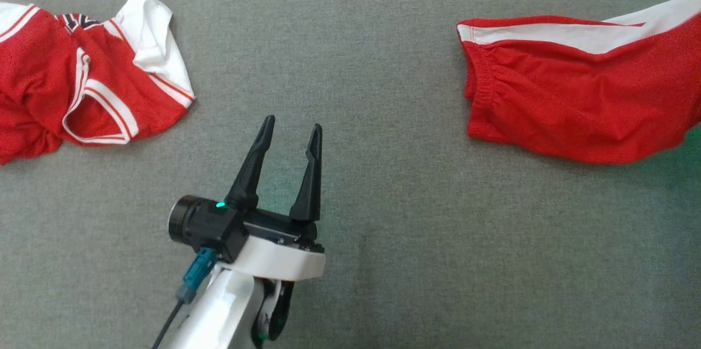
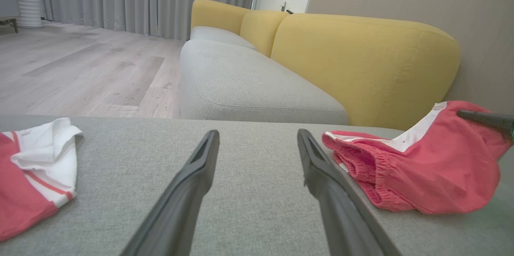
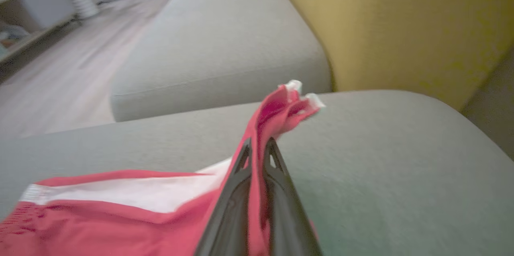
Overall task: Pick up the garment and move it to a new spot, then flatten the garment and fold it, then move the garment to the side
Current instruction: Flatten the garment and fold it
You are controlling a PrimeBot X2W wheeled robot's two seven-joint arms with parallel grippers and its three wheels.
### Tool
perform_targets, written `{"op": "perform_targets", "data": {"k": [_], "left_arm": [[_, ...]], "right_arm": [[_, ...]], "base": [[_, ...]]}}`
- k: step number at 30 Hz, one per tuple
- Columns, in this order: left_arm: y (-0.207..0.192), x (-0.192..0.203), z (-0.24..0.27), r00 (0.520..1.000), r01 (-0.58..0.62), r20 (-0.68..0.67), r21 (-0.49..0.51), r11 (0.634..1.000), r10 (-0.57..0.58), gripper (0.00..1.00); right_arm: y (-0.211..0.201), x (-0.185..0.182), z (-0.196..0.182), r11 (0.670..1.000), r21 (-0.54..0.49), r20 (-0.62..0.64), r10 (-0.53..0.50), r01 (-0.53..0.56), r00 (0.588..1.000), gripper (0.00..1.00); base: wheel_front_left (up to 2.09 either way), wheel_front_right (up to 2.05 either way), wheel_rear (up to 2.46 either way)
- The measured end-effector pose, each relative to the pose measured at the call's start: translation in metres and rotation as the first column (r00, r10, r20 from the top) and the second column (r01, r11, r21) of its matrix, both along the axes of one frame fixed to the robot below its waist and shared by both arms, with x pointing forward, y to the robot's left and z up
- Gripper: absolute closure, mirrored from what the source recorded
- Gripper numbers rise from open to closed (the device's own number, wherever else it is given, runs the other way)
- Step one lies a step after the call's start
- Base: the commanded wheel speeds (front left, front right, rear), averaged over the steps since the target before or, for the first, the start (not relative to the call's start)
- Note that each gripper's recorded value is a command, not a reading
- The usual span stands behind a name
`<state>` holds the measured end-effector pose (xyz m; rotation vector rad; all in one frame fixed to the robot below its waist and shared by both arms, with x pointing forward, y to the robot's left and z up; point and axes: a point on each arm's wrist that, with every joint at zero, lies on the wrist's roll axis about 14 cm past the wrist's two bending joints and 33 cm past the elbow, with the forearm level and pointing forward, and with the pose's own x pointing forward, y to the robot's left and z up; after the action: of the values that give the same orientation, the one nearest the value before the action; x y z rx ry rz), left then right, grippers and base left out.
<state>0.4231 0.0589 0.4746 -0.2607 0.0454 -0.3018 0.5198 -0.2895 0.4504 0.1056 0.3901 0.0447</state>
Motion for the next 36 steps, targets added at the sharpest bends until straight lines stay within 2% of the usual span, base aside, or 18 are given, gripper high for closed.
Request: {"op": "perform_targets", "data": {"k": [4,8,11,14,15,16,17,19,22,28,31,36], "left_arm": [[-0.002,-0.004,0.001,1.0,0.009,0.002,-0.001,1.0,-0.009,0.0],[0.009,-0.003,0.006,1.0,-0.02,0.013,0.001,1.0,0.02,0.0],[0.011,-0.006,0.005,1.0,-0.028,0.009,-0.003,1.0,0.028,0.0],[0.014,-0.01,0.002,0.999,-0.036,-0.006,-0.01,0.999,0.036,0.0],[0.015,-0.011,0.002,0.999,-0.042,-0.008,-0.011,0.999,0.042,0.0],[0.017,-0.011,0.002,0.999,-0.05,-0.008,-0.012,0.999,0.05,0.0],[0.019,-0.011,0.003,0.998,-0.056,-0.007,-0.013,0.998,0.056,0.0],[0.022,-0.011,0.004,0.998,-0.064,-0.004,-0.014,0.998,0.064,0.0],[0.025,-0.012,0.009,0.997,-0.074,0.008,-0.016,0.997,0.074,0.0],[0.036,-0.027,0.015,0.993,-0.117,0.019,-0.017,0.993,0.117,0.0],[0.04,-0.038,0.014,0.991,-0.134,0.013,-0.018,0.991,0.135,0.0],[0.047,-0.053,0.019,0.986,-0.163,0.028,-0.006,0.987,0.163,0.0]], "right_arm": [[0.051,0.01,0.028,0.99,0.067,0.065,0.123,-0.127,0.99,1.0],[0.099,0.006,0.049,0.96,0.12,0.117,0.238,-0.251,0.964,1.0],[0.135,-0.005,0.047,0.93,0.169,0.118,0.311,-0.327,0.943,1.0],[0.174,-0.024,0.027,0.892,0.21,0.057,0.398,-0.401,0.915,0.97],[0.186,-0.031,0.02,0.879,0.228,0.039,0.422,-0.419,0.906,0.82],[0.197,-0.038,0.013,0.867,0.251,0.025,0.438,-0.43,0.899,0.33],[0.205,-0.043,0.008,0.859,0.277,0.017,0.444,-0.431,0.896,0.0],[0.211,-0.048,0.005,0.855,0.297,0.025,0.437,-0.424,0.899,0.0],[0.201,-0.043,0.017,0.87,0.293,0.083,0.389,-0.396,0.917,0.0],[0.147,-0.034,0.067,0.931,0.232,0.292,0.21,-0.282,0.933,0.0],[0.121,-0.049,0.065,0.953,0.212,0.307,0.147,-0.218,0.94,0.0],[0.105,-0.081,0.052,0.967,0.186,0.292,0.114,-0.173,0.95,0.0]], "base": [[0.0,0.0,0.0],[0.0,0.0,0.0],[0.0,0.0,0.0],[0.0,0.0,0.0],[0.0,0.0,0.0],[0.0,0.0,0.0],[0.0,0.0,0.0],[0.0,0.0,0.0],[0.0,0.0,0.0],[0.0,0.0,0.0],[0.0,0.0,0.0],[0.0,0.0,0.0]]}}
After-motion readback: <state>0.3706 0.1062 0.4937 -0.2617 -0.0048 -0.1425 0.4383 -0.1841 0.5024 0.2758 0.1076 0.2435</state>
